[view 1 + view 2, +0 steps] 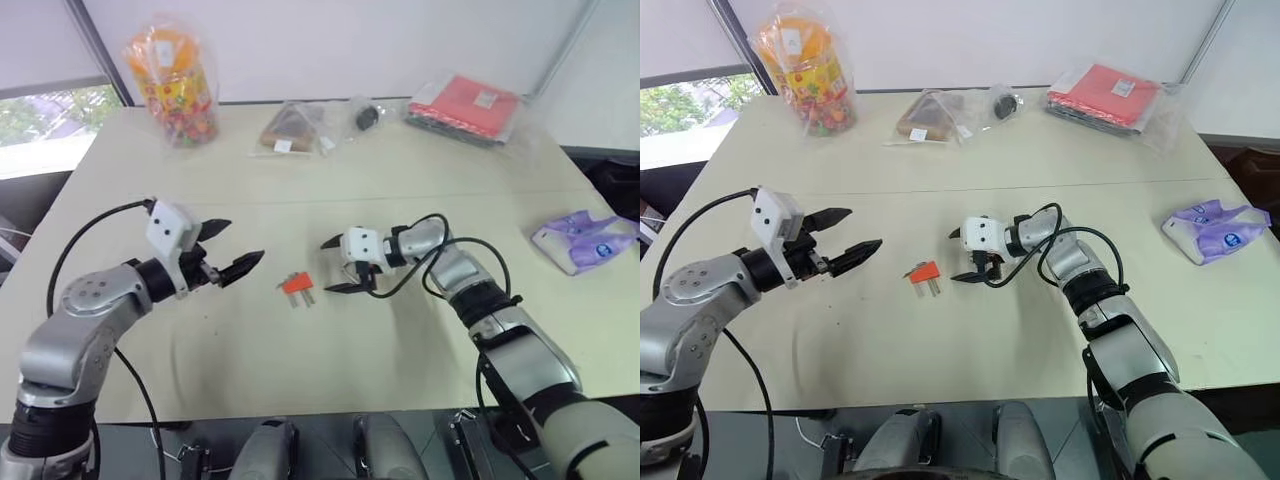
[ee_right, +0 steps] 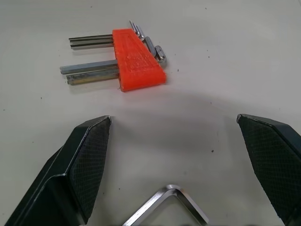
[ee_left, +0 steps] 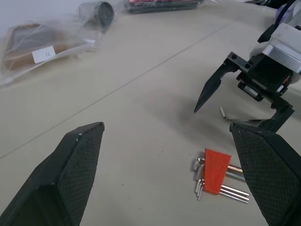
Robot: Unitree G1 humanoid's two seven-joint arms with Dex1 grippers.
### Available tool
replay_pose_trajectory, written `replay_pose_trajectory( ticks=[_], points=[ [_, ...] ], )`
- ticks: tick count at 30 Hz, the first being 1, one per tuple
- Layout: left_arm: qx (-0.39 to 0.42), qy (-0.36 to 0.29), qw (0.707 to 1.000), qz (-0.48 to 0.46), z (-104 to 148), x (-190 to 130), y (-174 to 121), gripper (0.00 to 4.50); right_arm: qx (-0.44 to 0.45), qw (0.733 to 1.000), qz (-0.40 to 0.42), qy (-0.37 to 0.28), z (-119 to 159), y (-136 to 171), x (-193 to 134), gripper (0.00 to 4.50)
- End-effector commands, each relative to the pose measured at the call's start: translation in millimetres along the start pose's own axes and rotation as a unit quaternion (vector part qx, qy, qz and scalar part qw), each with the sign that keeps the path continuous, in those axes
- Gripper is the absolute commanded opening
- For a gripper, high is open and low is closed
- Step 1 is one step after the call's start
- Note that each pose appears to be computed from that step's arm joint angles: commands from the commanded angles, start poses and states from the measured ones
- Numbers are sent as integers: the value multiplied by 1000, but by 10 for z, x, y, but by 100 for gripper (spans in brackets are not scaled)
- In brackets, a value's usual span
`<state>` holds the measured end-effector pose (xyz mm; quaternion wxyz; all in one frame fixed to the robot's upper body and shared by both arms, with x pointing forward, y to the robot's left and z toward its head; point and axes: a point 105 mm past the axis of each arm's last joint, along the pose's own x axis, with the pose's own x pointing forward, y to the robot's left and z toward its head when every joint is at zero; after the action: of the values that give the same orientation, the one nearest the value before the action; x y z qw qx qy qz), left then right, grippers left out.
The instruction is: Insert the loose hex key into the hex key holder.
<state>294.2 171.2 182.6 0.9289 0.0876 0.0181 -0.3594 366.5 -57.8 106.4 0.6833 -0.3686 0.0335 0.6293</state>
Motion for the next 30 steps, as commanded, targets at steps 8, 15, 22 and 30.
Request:
replay_pose_trajectory(
  ticks=[8, 15, 22, 30],
  points=[
    [19, -11, 1000, 3, 103, -42, -5, 450, -10, 999, 11, -32, 189, 39, 147, 445],
    [18, -11, 1000, 3, 89, -32, -17, 450, -9, 999, 13, -33, 216, 93, 256, 445],
    [19, -12, 1000, 8, 82, -41, -15, 450, 5, 999, 27, -21, 164, 151, 321, 445],
    [21, -16, 1000, 13, 87, -31, -21, 450, 106, 990, 91, 13, -24, 206, 381, 445]
  ],
)
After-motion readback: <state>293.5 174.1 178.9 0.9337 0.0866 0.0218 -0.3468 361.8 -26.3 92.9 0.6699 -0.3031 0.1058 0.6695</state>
